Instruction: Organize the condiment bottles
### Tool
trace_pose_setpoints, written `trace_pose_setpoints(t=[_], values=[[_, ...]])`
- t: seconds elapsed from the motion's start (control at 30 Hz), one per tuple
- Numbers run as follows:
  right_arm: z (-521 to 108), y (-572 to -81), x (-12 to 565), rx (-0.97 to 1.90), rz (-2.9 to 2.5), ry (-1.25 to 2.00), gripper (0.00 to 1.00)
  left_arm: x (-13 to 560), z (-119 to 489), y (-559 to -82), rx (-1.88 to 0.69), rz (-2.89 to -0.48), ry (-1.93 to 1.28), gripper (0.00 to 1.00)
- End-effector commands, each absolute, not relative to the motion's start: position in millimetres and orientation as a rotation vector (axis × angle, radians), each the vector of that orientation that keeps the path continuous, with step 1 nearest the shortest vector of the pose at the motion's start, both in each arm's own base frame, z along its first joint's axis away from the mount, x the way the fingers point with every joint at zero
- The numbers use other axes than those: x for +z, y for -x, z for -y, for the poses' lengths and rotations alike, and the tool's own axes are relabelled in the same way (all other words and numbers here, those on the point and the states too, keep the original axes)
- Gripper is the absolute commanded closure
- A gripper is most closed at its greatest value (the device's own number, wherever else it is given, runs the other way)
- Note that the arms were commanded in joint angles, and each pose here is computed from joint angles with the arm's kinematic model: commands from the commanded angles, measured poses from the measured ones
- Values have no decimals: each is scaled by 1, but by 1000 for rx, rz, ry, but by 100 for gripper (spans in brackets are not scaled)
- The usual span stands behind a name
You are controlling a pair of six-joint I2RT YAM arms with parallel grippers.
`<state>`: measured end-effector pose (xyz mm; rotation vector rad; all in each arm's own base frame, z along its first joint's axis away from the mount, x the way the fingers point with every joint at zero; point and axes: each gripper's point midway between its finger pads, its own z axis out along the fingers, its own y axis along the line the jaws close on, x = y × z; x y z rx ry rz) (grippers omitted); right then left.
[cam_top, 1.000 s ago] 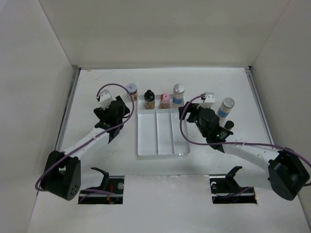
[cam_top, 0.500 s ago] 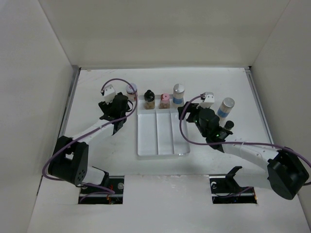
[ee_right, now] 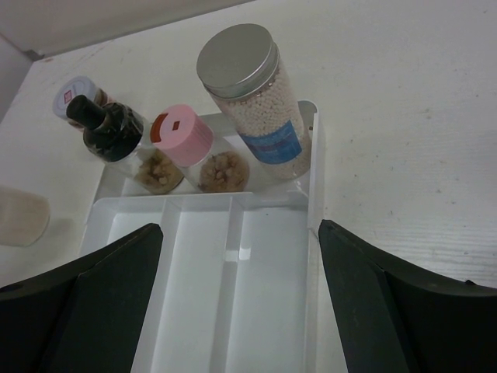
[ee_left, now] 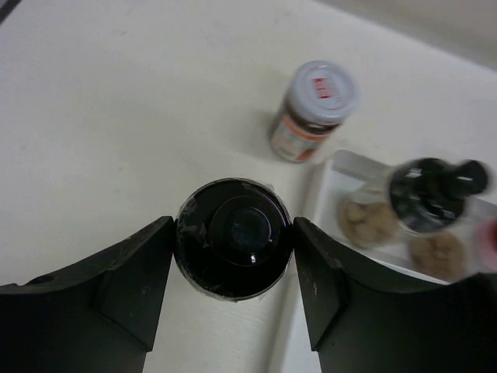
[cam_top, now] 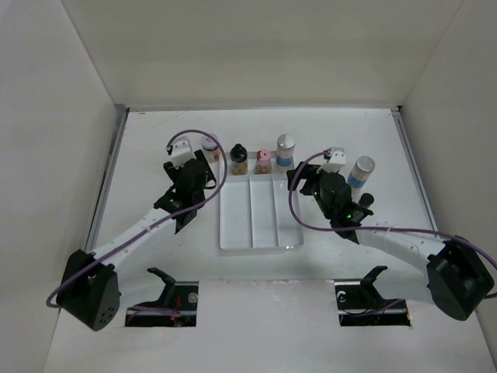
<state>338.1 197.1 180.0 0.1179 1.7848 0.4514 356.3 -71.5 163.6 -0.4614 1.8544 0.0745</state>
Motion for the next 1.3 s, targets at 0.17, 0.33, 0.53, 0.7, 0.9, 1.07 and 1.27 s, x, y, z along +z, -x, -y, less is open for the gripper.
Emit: trace_pose_setpoints(t=[0.17, 0.33, 0.53, 0.7, 0.9, 1.07, 1.27], values=[[-185, -339, 203, 466, -1688, -191, 10, 236, 162, -331, -210, -1729, 290, 64], [-182, -341, 202, 460, -1685, -202, 10, 217, 208, -329, -269, -1785, 189, 64], [-182, -342, 200, 455, -1692, -199, 9, 191, 226, -343, -275, -1818, 157, 64], [-182, -342, 200, 453, -1695, -198, 9, 166, 226, -355, -264, -1820, 165, 63], [-184, -344, 197, 448, -1707, -192, 7, 154, 223, -355, -239, -1834, 153, 39], [-185, -343, 198, 453, -1705, -189, 6, 167, 207, -344, -226, -1818, 175, 10], [-184, -344, 197, 447, -1708, -192, 6, 234, 168, -350, -239, -1672, 321, 9]])
